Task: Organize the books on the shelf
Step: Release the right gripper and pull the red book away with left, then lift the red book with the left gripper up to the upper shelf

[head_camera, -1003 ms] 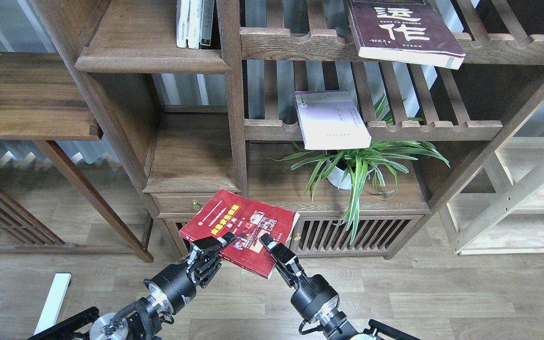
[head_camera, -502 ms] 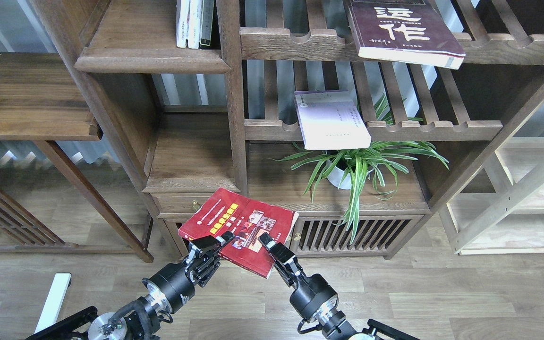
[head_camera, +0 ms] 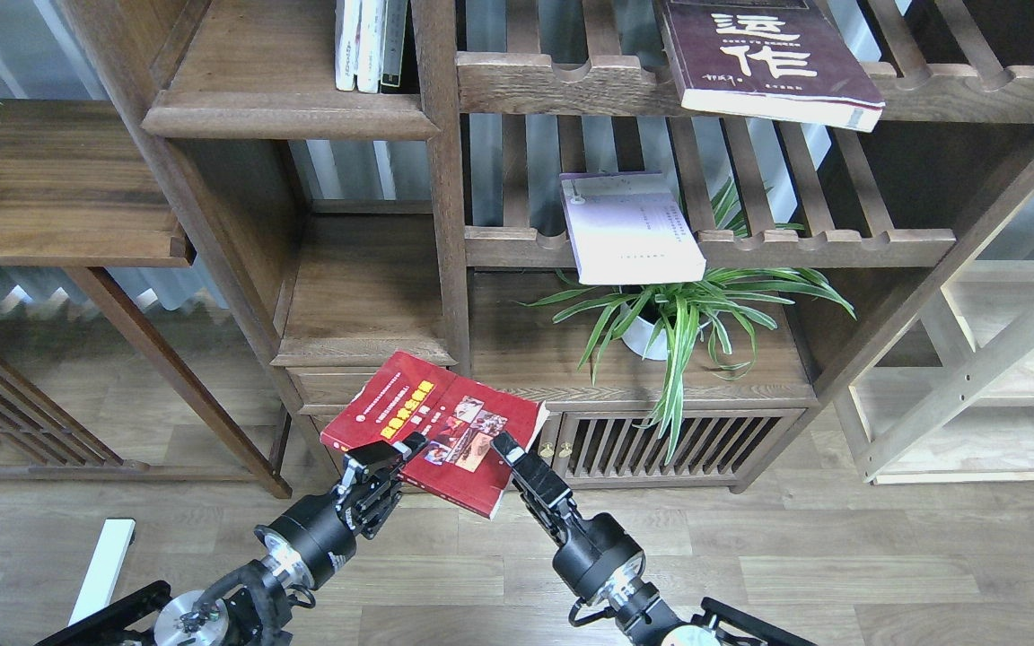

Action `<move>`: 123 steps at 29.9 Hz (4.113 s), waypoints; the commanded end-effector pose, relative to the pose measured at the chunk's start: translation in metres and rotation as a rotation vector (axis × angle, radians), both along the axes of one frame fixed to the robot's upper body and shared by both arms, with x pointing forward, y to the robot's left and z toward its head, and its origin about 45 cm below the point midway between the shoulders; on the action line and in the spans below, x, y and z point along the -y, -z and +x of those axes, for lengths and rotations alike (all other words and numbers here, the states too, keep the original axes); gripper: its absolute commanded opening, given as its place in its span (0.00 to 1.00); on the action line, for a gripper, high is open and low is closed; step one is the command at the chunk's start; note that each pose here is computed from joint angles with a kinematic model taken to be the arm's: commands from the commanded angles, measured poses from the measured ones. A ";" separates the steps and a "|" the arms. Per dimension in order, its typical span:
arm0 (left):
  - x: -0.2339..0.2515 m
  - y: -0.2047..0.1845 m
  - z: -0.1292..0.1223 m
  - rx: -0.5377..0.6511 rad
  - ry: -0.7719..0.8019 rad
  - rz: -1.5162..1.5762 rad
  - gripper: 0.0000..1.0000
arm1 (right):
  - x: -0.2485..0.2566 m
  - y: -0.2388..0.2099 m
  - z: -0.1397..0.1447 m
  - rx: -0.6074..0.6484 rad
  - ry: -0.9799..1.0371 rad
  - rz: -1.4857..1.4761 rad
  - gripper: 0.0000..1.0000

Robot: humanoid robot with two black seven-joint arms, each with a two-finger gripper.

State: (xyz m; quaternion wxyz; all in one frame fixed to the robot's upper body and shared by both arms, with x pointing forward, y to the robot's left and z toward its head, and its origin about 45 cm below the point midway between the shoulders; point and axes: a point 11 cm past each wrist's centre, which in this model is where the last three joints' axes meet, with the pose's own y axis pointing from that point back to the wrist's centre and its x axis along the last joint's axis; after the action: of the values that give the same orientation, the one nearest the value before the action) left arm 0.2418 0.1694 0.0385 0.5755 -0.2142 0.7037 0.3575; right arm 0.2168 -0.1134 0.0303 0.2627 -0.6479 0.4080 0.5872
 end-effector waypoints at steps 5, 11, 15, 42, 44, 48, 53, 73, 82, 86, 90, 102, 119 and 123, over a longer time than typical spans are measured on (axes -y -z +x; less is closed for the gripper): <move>-0.023 0.004 -0.002 -0.006 -0.021 0.043 0.04 | 0.068 0.025 0.023 -0.046 0.217 -0.102 1.00; -0.029 0.003 -0.003 0.017 -0.010 0.079 0.05 | 0.094 0.028 0.027 -0.057 0.329 -0.101 1.00; -0.034 0.002 -0.001 0.048 0.003 0.119 0.05 | 0.102 0.028 0.026 -0.061 0.363 -0.098 1.00; -0.103 -0.064 0.024 0.460 0.171 0.533 0.05 | 0.134 0.037 0.037 -0.091 0.432 -0.142 1.00; -0.104 -0.087 0.021 0.537 0.205 0.563 0.05 | 0.138 0.037 0.037 -0.092 0.449 -0.139 1.00; -0.102 -0.122 0.016 0.655 0.244 0.591 0.06 | 0.145 0.034 0.041 -0.083 0.473 -0.135 1.00; -0.118 -0.139 0.011 0.718 0.317 0.738 0.06 | 0.151 0.028 0.047 -0.065 0.481 -0.139 1.00; -0.190 -0.217 0.029 0.867 0.200 1.138 0.06 | 0.142 0.023 0.059 -0.048 0.471 -0.121 1.00; -0.206 -0.252 0.047 0.910 0.158 1.219 0.06 | 0.140 0.014 0.073 -0.019 0.465 -0.116 1.00; -0.201 -0.267 0.057 0.964 0.126 1.213 0.05 | 0.140 0.014 0.074 -0.018 0.465 -0.117 1.00; -0.197 -0.270 0.061 0.988 0.055 1.184 0.05 | 0.142 0.015 0.073 -0.027 0.474 -0.114 1.00; -0.202 -0.282 0.070 1.002 0.026 1.197 0.05 | 0.142 0.013 0.076 -0.021 0.476 -0.111 1.00; -0.200 -0.310 0.096 1.043 0.017 1.200 0.05 | 0.142 0.014 0.075 -0.026 0.481 -0.108 1.00; -0.198 -0.321 0.105 1.067 0.004 1.194 0.06 | 0.142 0.014 0.075 -0.025 0.481 -0.107 1.00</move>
State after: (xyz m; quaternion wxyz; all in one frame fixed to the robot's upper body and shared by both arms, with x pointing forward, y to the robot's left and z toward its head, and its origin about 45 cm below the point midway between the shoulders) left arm 0.3405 0.3689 0.3518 0.8514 -0.0042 0.0296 0.5237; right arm 0.2914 -0.2558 0.0161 0.3547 -0.5374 0.5848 0.4934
